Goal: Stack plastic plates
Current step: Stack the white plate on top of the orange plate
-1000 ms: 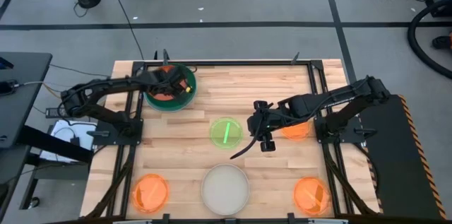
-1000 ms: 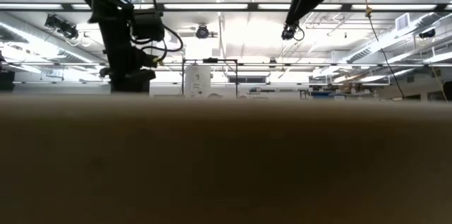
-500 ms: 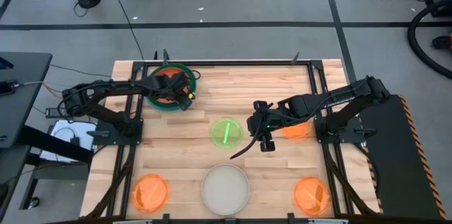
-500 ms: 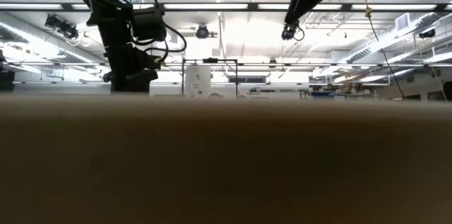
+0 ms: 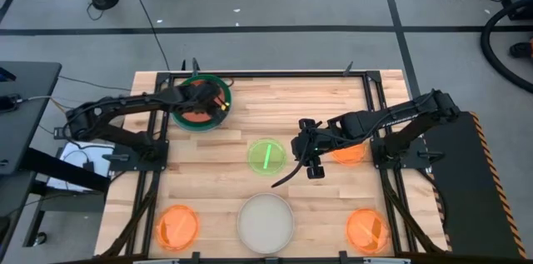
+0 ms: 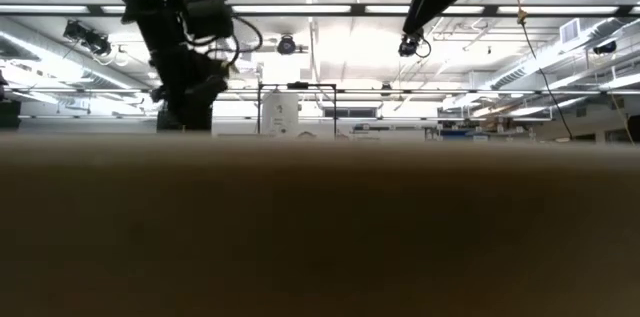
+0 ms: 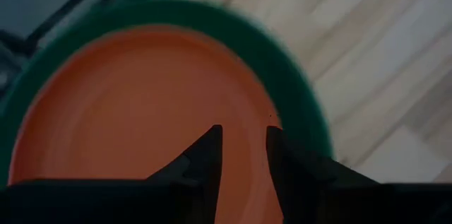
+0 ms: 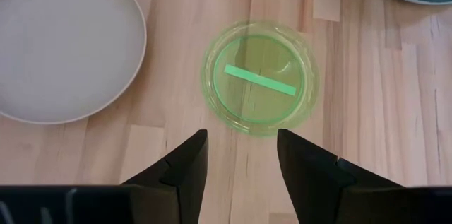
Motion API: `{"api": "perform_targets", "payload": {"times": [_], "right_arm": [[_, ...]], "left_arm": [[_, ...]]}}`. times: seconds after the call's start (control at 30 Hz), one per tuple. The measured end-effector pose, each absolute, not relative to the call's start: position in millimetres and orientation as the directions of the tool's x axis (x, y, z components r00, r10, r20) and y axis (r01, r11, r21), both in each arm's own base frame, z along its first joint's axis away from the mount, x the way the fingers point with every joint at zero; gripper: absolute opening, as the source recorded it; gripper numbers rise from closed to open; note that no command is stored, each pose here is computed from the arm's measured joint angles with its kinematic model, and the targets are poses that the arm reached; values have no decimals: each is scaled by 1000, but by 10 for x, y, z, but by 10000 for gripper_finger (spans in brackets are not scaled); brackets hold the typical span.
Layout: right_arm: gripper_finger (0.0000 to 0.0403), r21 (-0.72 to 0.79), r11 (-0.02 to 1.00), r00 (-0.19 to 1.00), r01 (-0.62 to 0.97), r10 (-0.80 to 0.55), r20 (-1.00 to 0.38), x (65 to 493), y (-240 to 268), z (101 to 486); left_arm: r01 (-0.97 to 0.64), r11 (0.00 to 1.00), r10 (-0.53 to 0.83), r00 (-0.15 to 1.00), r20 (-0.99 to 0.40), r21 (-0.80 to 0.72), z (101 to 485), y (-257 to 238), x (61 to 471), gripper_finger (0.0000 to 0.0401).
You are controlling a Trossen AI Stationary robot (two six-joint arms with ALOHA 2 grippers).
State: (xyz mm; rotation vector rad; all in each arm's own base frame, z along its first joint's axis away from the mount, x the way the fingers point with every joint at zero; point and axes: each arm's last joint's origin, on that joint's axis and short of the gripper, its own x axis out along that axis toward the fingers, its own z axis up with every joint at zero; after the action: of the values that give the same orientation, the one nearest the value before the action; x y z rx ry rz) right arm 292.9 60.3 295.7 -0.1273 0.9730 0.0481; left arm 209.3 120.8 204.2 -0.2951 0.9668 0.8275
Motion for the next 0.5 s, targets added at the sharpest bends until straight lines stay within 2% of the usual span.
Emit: {"api": "perform_targets", "payload": {"times": [0.23,0.5], "right_arm": [[180,-84,992,563,-95,-16,-827,2929,603,2957],[180,-76,993,589,-89,-9,-808,2953,611,2875]], "left_arm": [[-729,684,532,463,-709,37,2182,1131,2259,118],[-668,738,551,680,-484,-97,2165,970,2444,118]]}}
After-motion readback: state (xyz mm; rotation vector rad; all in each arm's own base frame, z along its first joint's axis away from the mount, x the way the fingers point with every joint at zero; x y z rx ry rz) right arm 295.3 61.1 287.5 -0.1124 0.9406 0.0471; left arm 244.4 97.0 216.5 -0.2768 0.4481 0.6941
